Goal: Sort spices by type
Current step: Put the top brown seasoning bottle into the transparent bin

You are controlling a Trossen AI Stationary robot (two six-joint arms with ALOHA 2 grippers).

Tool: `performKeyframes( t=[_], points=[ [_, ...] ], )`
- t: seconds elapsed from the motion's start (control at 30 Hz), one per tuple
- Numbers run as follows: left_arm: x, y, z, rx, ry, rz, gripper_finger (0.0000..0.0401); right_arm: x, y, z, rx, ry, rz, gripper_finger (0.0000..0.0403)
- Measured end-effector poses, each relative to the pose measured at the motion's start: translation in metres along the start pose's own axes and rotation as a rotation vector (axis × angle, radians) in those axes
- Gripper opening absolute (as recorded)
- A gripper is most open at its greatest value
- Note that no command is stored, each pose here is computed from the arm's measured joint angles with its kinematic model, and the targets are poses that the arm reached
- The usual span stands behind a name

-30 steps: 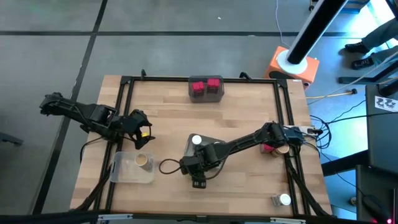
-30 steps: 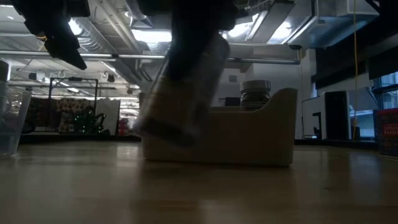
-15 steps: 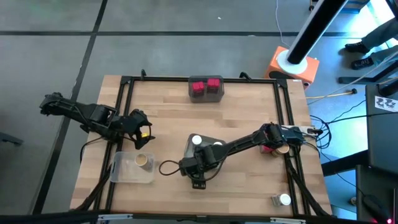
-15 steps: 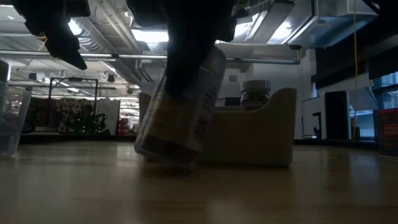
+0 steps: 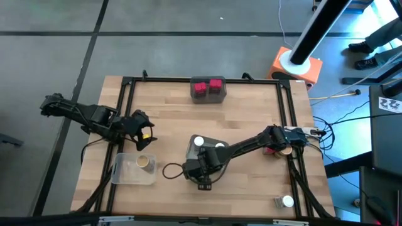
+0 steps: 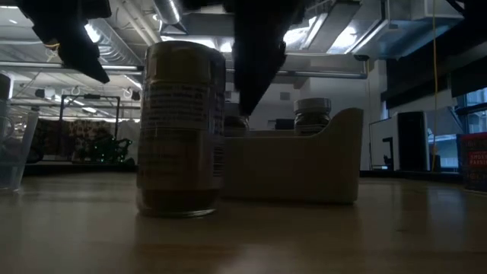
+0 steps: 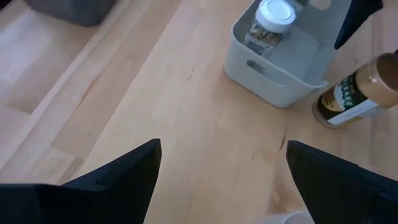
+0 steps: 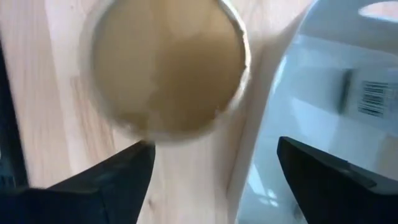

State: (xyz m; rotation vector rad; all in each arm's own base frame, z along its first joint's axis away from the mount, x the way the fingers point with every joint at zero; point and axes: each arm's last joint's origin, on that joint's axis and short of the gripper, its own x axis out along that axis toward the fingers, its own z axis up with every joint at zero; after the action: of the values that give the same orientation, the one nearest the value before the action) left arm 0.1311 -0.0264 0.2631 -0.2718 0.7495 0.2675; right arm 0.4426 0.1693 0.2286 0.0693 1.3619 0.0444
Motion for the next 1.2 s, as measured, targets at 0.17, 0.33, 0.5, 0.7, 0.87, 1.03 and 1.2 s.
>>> performKeyframes(
  t=[0.17, 0.33, 0.5, 0.7, 0.87, 1.03, 1.2],
  points=[
    [0.0, -0.003, 0.005, 0.038, -0.049, -0.031, 0.0329, -0.021, 0.016, -0.006, -0.037, -0.017, -0.064, 0.0334],
    [-0.001, -0.007, 0.011, 0.055, -0.099, -0.088, 0.0329, -0.026, 0.021, -0.014, -0.039, 0.001, -0.126, 0.0334],
    [0.0, -0.012, 0.014, 0.067, -0.13, -0.129, 0.0329, -0.042, 0.023, -0.023, -0.017, 0.003, -0.181, 0.0334],
    [0.01, -0.033, 0.02, 0.113, -0.157, -0.222, 0.0329, -0.07, 0.031, -0.038, 0.015, -0.057, -0.247, 0.0335],
    [0.021, -0.062, 0.022, 0.145, -0.184, -0.362, 0.0329, -0.076, 0.042, -0.052, 0.038, -0.061, -0.32, 0.0335],
    [0.039, -0.095, 0.018, 0.16, -0.206, -0.458, 0.0329, -0.071, 0.057, -0.067, 0.055, -0.057, -0.373, 0.0335],
    [0.061, -0.128, 0.014, 0.186, -0.217, -0.51, 0.0329, -0.06, 0.069, -0.092, 0.111, -0.055, -0.433, 0.0335]
  ],
)
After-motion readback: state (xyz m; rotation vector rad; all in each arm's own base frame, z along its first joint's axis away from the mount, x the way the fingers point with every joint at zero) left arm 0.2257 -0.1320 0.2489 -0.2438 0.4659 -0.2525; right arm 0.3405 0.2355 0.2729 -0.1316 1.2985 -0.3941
